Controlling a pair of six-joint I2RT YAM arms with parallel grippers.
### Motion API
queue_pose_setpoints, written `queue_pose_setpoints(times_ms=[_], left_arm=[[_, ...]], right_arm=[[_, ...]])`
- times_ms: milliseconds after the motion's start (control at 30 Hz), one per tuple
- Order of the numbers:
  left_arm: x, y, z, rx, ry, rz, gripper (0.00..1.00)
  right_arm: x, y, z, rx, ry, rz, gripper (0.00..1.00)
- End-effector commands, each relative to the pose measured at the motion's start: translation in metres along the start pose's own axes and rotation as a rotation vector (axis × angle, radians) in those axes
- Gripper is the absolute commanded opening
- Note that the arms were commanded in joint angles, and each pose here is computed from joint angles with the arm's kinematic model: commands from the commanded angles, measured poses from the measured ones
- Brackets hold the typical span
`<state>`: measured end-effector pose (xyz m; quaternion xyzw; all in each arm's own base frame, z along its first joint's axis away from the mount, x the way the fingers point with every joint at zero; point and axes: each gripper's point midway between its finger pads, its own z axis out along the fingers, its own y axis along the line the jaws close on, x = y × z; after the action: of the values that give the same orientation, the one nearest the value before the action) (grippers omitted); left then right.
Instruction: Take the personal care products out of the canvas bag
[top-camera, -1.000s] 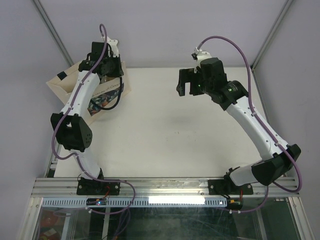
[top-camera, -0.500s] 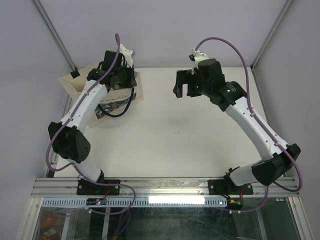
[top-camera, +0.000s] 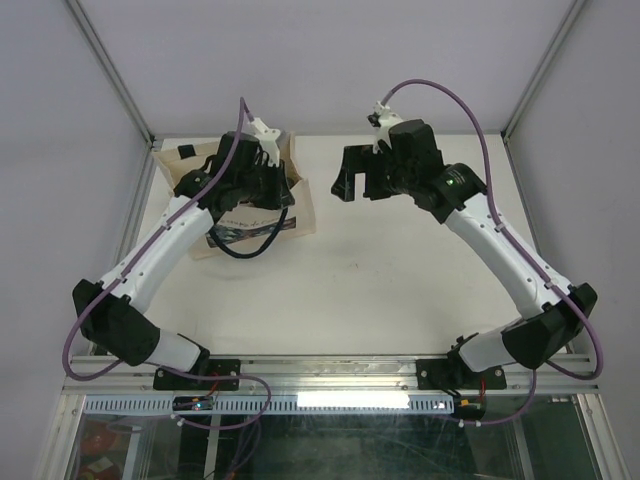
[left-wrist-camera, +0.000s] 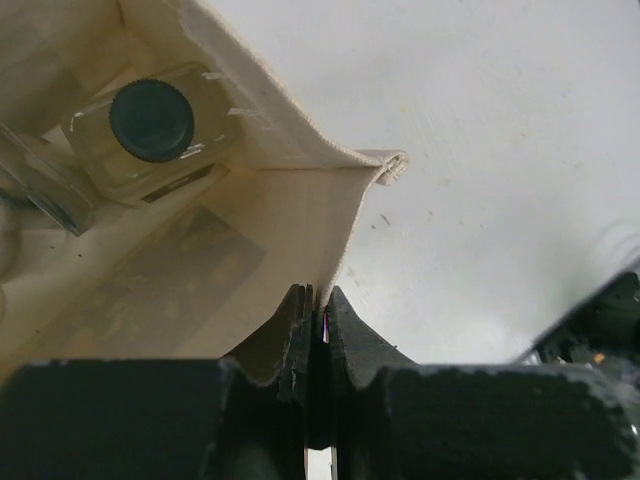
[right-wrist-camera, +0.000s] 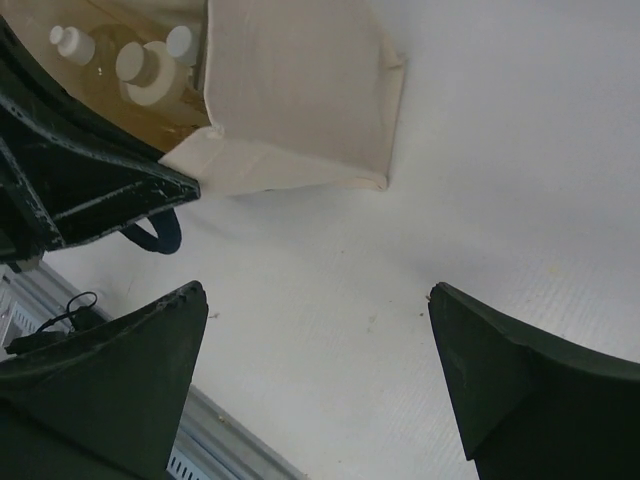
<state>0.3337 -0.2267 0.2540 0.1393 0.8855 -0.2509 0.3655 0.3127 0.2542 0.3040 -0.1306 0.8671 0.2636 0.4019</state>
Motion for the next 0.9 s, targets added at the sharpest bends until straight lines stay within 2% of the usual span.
queue_pose_setpoints(times_ms=[0,300,433,633,800,867], left_arm=[[-0.030,-0.085,-0.049,0.289,-0.181,-0.017,0.00],[0.011,-0.133,-0.063,0.413,-0.150,-0.072,0.00],[0.027,-0.138,-0.064,0.411,-0.135,-0.073,0.01],[0.020,-0.132,-0.075,0.380,-0.189,-0.069,0.25],[0.010,-0.118,-0.085,0.289,-0.236,-0.076,0.37],[0.007,-0.109,-0.091,0.239,-0.253,-0.095,0.38]], right_arm=[[-0.004,0.034,0.007,-0.144,0.011,0.032,0.96],[0.008,0.055,0.012,-0.198,0.068,0.074,0.96],[0.020,0.054,0.015,-0.178,0.098,0.099,0.96],[0.032,0.048,0.016,-0.141,0.135,0.151,0.96],[0.058,0.050,0.015,-0.152,0.231,0.115,0.94],[0.071,0.050,0.013,-0.154,0.267,0.095,0.93]])
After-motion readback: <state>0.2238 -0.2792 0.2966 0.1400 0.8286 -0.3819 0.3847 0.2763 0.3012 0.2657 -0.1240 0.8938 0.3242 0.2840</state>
